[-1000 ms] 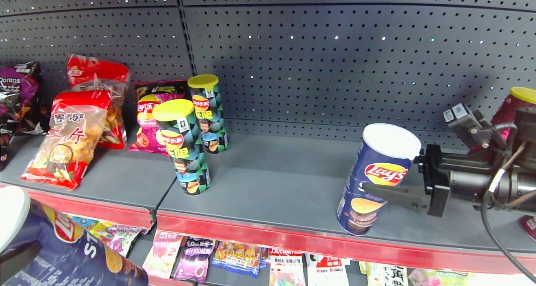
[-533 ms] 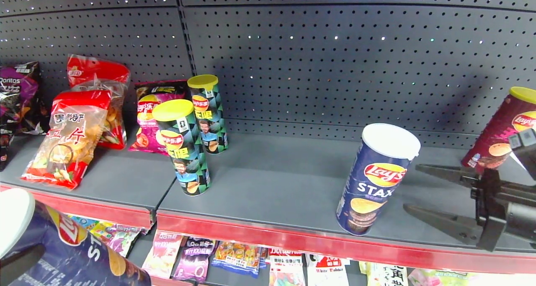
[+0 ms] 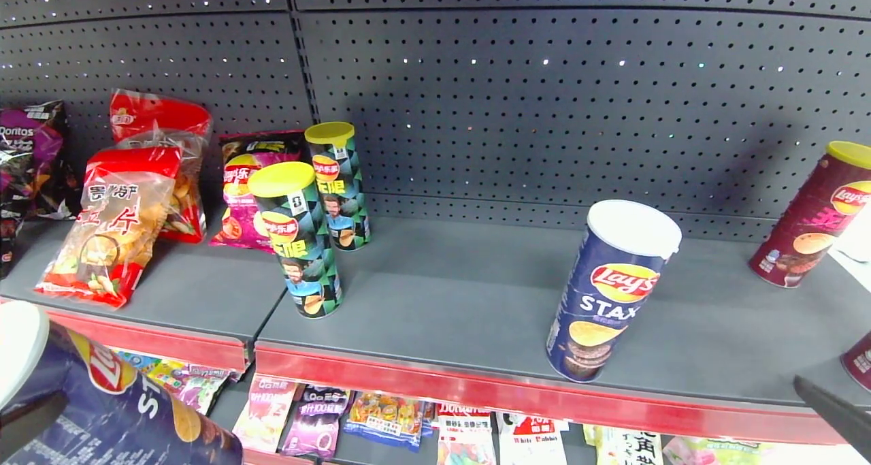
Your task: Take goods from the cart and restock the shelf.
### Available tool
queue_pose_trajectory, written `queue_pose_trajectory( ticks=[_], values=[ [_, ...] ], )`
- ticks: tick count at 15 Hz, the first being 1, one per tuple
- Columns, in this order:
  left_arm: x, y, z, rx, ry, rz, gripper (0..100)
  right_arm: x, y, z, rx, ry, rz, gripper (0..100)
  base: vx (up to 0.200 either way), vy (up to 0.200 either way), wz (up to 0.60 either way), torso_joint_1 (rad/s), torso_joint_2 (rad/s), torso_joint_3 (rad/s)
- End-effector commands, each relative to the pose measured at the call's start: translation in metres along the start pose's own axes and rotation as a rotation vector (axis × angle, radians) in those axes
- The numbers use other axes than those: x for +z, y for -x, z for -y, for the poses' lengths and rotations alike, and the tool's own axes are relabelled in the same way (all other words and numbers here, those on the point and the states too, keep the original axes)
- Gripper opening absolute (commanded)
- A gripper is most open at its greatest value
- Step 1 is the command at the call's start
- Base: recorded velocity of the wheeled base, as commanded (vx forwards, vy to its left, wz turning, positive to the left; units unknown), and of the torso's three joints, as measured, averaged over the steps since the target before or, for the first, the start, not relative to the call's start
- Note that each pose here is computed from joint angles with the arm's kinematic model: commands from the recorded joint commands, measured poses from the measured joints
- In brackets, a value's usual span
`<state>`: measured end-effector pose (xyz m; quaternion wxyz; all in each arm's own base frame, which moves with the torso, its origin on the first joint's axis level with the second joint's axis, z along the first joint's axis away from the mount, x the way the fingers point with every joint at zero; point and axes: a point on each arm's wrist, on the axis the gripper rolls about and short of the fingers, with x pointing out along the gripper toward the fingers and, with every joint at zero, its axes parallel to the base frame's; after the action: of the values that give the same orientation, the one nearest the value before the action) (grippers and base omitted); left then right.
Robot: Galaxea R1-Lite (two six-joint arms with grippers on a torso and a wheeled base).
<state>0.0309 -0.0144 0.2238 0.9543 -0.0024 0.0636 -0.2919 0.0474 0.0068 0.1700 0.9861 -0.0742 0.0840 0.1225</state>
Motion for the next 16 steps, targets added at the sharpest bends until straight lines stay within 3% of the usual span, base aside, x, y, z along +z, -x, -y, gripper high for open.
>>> queue_pose_trajectory(
  ticks=[1,2,4,5,8,9,10,13,16],
  values=[
    [0.001,0.0,0.0,0.002,-0.006,0.012,0,-0.016,0.079,-0.013,-0.22,0.001,0.074,100,0.0,0.0,0.0,0.0,0.0,0.0],
    [0.0,0.0,0.0,0.002,-0.005,0.011,0,-0.027,0.084,-0.015,-0.252,-0.001,0.058,100,0.0,0.0,0.0,0.0,0.0,0.0],
    [-0.002,0.001,0.0,0.012,-0.005,0.012,0,-0.052,0.082,-0.02,-0.434,-0.018,0.017,100,0.0,0.0,0.0,0.0,0.0,0.0],
    [-0.003,0.001,0.0,0.013,-0.005,0.012,0,-0.064,0.079,-0.021,-0.438,-0.024,0.007,100,0.0,0.0,0.0,0.0,0.0,0.0],
    [-0.003,0.002,0.0,0.044,-0.006,0.015,0,-0.087,0.062,-0.021,-0.419,-0.02,-0.043,100,0.0,0.0,0.0,0.0,0.0,0.0],
    [-0.003,0.003,0.0,0.047,-0.008,0.017,0,-0.091,0.058,-0.02,-0.418,-0.025,-0.015,100,0.0,0.0,0.0,0.0,0.0,0.0],
    [-0.003,0.007,0.002,0.049,-0.013,0.03,0,-0.092,0.058,-0.021,-0.314,-0.024,0.069,100,0.0,0.0,0.0,0.0,0.0,0.0],
    [0.002,0.007,0.001,0.09,-0.011,0.038,0,-0.093,0.06,-0.023,-0.263,-0.025,0.114,100,0.0,0.0,0.0,0.0,0.0,0.0],
    [-0.002,0.007,0.001,0.113,0.014,0.035,0,-0.097,0.055,-0.025,-0.146,-0.015,0.161,100,0.0,0.0,0.0,0.0,0.0,0.0]
  ],
)
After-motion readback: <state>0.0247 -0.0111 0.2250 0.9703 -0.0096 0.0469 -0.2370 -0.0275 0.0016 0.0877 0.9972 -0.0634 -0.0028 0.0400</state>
